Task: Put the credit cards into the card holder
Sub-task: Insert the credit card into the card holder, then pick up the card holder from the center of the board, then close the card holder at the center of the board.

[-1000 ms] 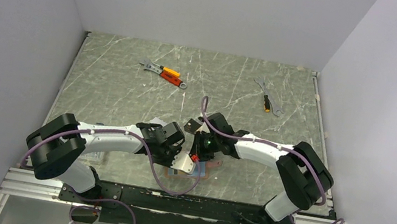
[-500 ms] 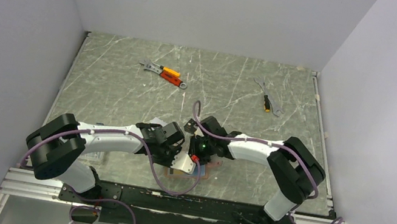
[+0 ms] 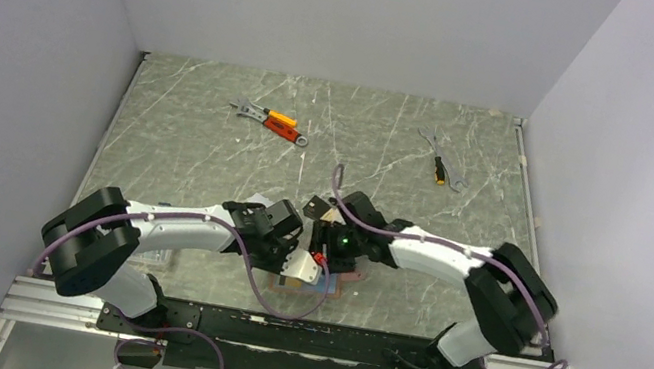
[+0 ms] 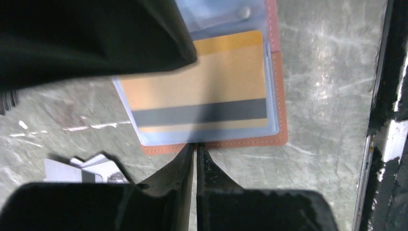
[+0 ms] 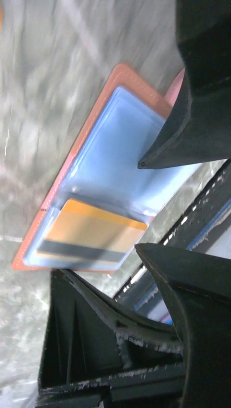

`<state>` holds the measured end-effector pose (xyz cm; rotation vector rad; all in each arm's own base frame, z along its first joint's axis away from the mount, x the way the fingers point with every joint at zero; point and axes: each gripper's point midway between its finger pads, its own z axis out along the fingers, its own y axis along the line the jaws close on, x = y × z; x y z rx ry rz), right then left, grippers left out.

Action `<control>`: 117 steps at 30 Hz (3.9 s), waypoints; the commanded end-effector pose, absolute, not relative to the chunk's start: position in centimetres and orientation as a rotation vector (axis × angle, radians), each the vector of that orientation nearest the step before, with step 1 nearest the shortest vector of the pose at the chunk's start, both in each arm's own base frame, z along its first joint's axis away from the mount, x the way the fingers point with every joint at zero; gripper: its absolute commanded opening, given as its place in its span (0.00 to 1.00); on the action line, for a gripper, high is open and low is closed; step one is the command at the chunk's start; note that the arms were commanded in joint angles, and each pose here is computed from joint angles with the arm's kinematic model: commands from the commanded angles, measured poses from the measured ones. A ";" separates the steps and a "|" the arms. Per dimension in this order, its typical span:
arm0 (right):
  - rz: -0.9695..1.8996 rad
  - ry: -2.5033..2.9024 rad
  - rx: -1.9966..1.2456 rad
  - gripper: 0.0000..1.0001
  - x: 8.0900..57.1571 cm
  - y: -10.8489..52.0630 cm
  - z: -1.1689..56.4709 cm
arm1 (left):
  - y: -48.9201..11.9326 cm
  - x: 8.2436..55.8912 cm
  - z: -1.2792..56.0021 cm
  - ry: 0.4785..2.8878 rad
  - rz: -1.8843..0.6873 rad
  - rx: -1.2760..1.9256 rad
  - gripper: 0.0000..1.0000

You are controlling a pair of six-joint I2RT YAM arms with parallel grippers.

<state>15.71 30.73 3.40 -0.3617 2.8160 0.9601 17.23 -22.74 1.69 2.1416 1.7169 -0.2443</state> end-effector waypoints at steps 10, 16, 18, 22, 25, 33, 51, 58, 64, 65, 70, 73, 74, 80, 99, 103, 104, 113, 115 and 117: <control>1.027 2.700 -0.063 0.74 13.4 23.8 5.3 | -21.3 17.3 0.3 1.786 -0.221 2.145 0.11; 1.040 2.690 0.071 0.73 13.5 22.6 3.5 | -22.0 17.5 0.9 1.772 -0.241 2.113 0.11; 1.089 2.681 0.102 0.73 13.7 22.7 3.0 | -22.2 17.3 1.0 1.769 -0.263 2.105 0.11; 1.172 2.652 0.124 0.71 14.6 24.0 2.4 | -22.5 17.2 0.8 1.762 -0.272 2.119 0.11; 1.240 2.632 0.129 0.69 15.1 25.0 2.5 | -22.6 17.0 0.2 1.762 -0.279 2.142 0.11; 1.360 2.480 0.133 0.66 16.1 25.3 5.5 | -22.4 16.9 -0.8 1.758 -0.259 2.177 0.10; 1.218 2.560 0.115 0.19 18.0 26.6 3.4 | -23.5 16.4 0.2 1.761 -0.337 2.149 0.09; 1.144 2.466 -0.017 0.00 18.4 26.3 7.2 | -23.9 19.7 5.8 1.822 -0.480 1.922 0.12; 1.168 2.398 -0.300 0.00 15.9 27.7 11.8 | -22.1 25.7 13.2 1.836 -0.716 1.522 0.15; 1.156 2.385 -0.349 0.00 15.5 28.1 12.7 | -22.0 26.2 13.9 1.827 -0.777 1.468 0.15; 1.145 2.277 -0.525 0.00 14.2 29.3 18.9 | -22.3 26.2 15.6 1.794 -1.017 1.358 0.16; 1.197 2.113 -0.576 0.00 13.7 29.4 23.1 | -22.4 24.6 15.6 1.764 -1.098 1.366 0.14; 1.223 2.058 -0.565 0.00 13.7 29.4 24.2 | -22.5 23.7 15.7 1.743 -1.122 1.371 0.14; 1.310 1.925 -0.520 0.00 14.1 30.0 25.3 | -22.2 19.5 17.5 1.640 -1.207 1.436 0.15; 1.429 2.159 -0.454 0.00 16.5 33.2 17.6 | -24.0 17.9 15.8 1.630 -1.216 1.550 0.14; 1.451 2.230 -0.471 0.00 16.3 33.5 15.3 | -25.0 18.2 14.5 1.652 -1.171 1.596 0.14; 1.458 2.249 -0.476 0.00 16.2 33.5 14.6 | -25.4 18.3 13.8 1.662 -1.155 1.608 0.14; 1.496 2.381 -0.438 0.00 15.1 33.1 9.3 | -26.1 19.8 6.5 1.806 -0.812 1.826 0.12; 1.505 2.409 -0.418 0.00 14.9 32.9 8.1 | -26.6 19.7 5.9 1.792 -0.737 1.884 0.11; 1.486 2.443 -0.400 0.00 14.8 32.6 6.9 | -27.0 19.5 5.6 1.788 -0.692 1.917 0.11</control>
